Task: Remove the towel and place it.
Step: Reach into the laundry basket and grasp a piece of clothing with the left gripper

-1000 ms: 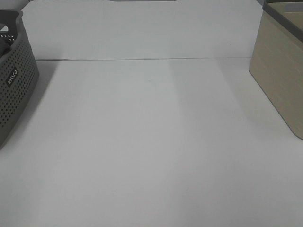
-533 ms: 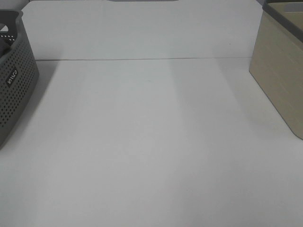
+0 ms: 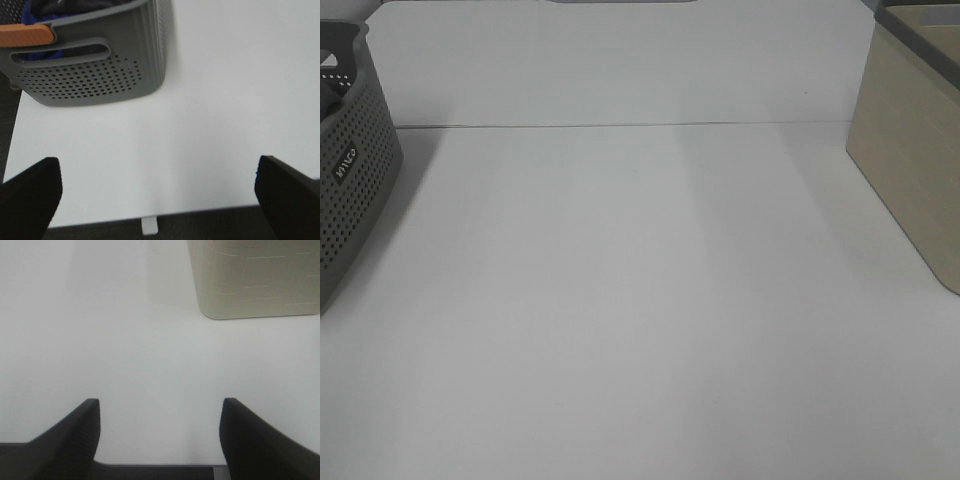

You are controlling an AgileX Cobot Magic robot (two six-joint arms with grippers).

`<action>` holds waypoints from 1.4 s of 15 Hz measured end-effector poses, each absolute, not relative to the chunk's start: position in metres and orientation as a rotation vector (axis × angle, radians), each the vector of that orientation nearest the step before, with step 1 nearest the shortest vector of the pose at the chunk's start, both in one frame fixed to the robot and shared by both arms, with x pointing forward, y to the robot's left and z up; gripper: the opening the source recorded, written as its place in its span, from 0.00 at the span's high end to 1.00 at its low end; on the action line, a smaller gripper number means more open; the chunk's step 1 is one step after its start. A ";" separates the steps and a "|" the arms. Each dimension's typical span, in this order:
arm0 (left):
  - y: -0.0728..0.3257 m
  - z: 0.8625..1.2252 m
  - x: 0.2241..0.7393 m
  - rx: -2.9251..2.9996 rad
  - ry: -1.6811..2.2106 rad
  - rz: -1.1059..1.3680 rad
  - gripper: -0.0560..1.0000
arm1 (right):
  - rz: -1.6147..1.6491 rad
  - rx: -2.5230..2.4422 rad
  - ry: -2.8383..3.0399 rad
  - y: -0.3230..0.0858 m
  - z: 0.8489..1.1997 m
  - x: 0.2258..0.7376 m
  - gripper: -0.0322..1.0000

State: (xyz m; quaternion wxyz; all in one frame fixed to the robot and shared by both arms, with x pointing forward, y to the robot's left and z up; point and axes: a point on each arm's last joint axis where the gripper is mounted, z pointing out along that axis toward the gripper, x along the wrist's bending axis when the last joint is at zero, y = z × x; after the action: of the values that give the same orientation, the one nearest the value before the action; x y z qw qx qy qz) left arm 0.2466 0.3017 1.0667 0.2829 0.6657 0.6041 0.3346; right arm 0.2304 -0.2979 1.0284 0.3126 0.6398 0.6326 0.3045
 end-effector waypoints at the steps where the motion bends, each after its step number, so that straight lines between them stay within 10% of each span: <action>1: 0.302 1.081 0.255 1.888 1.606 0.872 0.01 | 0.803 1.688 1.669 -0.298 1.028 0.230 0.31; 10: 0.325 1.185 0.439 2.653 1.230 0.976 0.01 | 0.803 1.688 1.669 -0.298 1.028 0.230 0.31; 21: 0.408 1.077 0.605 3.193 1.091 0.517 0.02 | 0.803 1.688 1.669 -0.298 1.028 0.230 0.31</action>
State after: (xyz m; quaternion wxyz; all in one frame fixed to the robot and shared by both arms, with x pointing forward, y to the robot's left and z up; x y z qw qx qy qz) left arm 0.6051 0.4084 1.0771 -0.1358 0.9267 0.3167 0.1500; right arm 0.2304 -0.2979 1.0284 0.3126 0.6398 0.6326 0.3045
